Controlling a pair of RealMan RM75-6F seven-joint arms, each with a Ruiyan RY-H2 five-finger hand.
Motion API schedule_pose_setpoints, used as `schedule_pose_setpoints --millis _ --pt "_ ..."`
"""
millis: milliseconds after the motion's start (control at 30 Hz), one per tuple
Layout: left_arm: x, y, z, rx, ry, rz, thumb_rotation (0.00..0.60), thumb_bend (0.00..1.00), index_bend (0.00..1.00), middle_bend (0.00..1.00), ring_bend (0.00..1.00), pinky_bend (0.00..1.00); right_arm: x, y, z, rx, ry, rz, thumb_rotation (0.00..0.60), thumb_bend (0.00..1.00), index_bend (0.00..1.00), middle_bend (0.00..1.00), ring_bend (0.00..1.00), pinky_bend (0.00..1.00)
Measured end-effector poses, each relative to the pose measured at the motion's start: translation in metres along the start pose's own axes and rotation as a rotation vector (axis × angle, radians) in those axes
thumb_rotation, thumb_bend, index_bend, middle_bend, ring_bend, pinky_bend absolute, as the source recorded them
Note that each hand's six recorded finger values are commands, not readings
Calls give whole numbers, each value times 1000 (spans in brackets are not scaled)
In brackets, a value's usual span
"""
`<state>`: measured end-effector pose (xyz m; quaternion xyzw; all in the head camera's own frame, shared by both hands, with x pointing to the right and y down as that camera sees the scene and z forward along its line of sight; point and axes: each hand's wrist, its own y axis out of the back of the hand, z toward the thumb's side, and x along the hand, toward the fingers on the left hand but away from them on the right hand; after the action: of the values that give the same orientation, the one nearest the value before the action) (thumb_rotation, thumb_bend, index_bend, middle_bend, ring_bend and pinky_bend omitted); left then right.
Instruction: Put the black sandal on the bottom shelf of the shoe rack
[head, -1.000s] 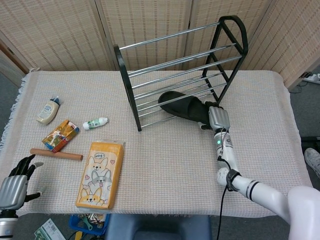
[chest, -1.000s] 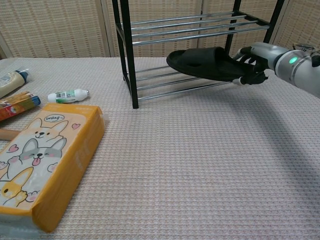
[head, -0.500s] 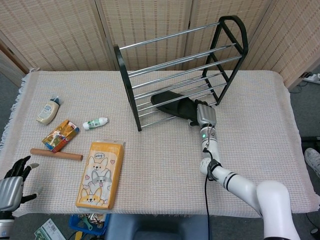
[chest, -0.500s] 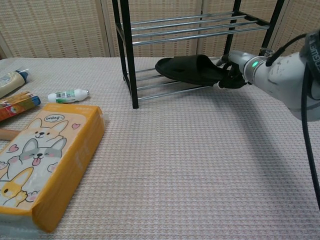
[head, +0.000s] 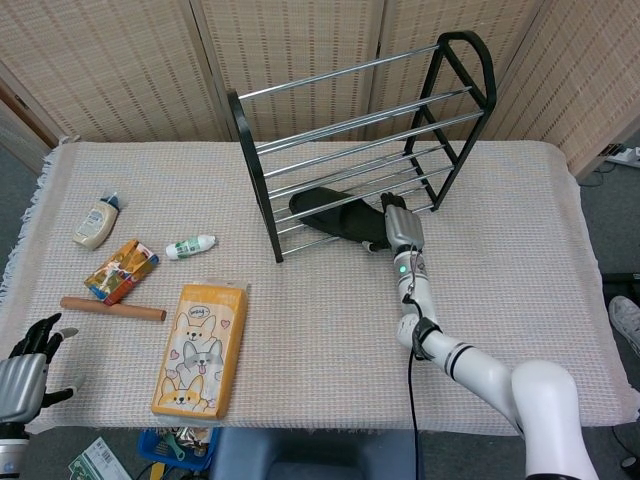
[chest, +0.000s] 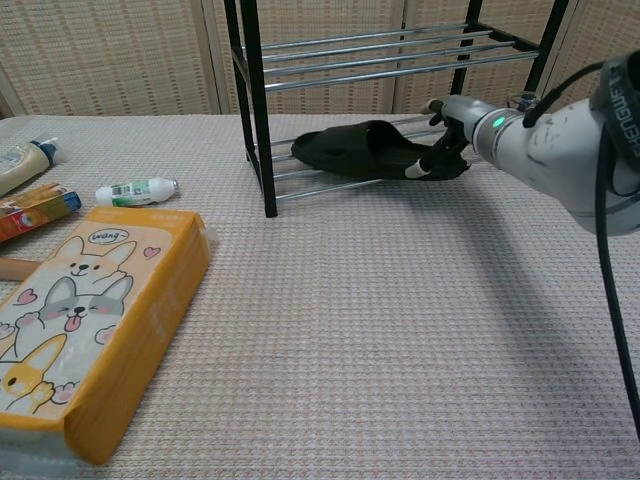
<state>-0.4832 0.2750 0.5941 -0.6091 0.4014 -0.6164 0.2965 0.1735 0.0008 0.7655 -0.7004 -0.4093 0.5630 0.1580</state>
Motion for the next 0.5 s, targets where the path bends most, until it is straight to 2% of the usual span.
schedule_pose_setpoints --millis 133,500 --pt "0 -1 0 1 -1 -3 600 244 266 104 97 247 4 -1 -3 1 13 9 600 9 0 0 0 128" --pt "-1 -2 1 -3 -2 -7 600 243 267 104 96 247 18 4 -19 -10 48 18 600 0 0 0 0 122"
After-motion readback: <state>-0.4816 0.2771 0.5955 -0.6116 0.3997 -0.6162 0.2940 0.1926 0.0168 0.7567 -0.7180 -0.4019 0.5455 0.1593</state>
